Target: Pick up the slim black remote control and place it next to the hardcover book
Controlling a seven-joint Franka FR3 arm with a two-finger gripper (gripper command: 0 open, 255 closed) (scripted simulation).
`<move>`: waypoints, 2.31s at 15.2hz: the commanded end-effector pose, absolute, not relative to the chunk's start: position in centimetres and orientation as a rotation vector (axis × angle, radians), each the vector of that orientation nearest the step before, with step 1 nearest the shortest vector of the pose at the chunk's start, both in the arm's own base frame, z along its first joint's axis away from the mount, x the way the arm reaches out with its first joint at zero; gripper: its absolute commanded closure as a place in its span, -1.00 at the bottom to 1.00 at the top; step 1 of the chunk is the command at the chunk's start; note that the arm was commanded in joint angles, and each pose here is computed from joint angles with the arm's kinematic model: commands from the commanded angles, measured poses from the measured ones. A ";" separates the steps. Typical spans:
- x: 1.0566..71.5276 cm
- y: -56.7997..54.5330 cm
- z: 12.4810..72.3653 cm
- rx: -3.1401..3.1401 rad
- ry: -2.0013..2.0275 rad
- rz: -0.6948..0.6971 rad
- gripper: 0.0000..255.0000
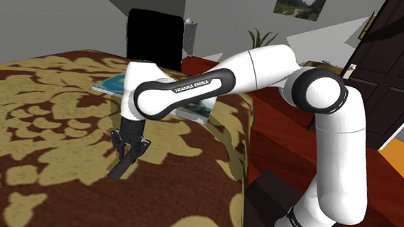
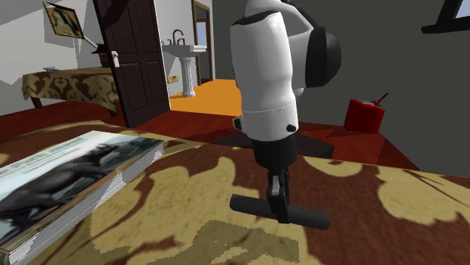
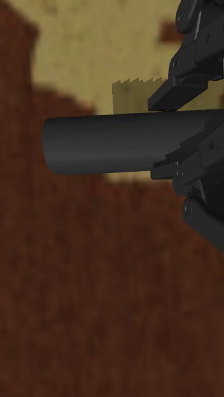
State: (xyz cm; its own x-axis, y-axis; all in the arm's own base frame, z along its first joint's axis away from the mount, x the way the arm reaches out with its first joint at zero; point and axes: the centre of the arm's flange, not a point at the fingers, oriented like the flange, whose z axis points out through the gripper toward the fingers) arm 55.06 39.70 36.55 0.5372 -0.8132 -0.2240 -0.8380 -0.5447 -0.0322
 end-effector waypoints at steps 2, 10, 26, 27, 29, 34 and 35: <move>55.2 39.7 38.2 -2.633 1.423 0.276 1.00; 55.2 39.7 42.4 -2.633 1.423 0.276 1.00; 55.7 22.5 44.0 -2.633 1.423 0.276 1.00; 55.7 21.2 44.0 -2.633 1.423 0.276 1.00; 55.8 18.6 44.0 -2.633 1.423 0.276 1.00; 56.0 12.0 44.0 -2.633 1.423 0.276 1.00; 56.0 10.6 44.0 -2.633 1.423 0.276 1.00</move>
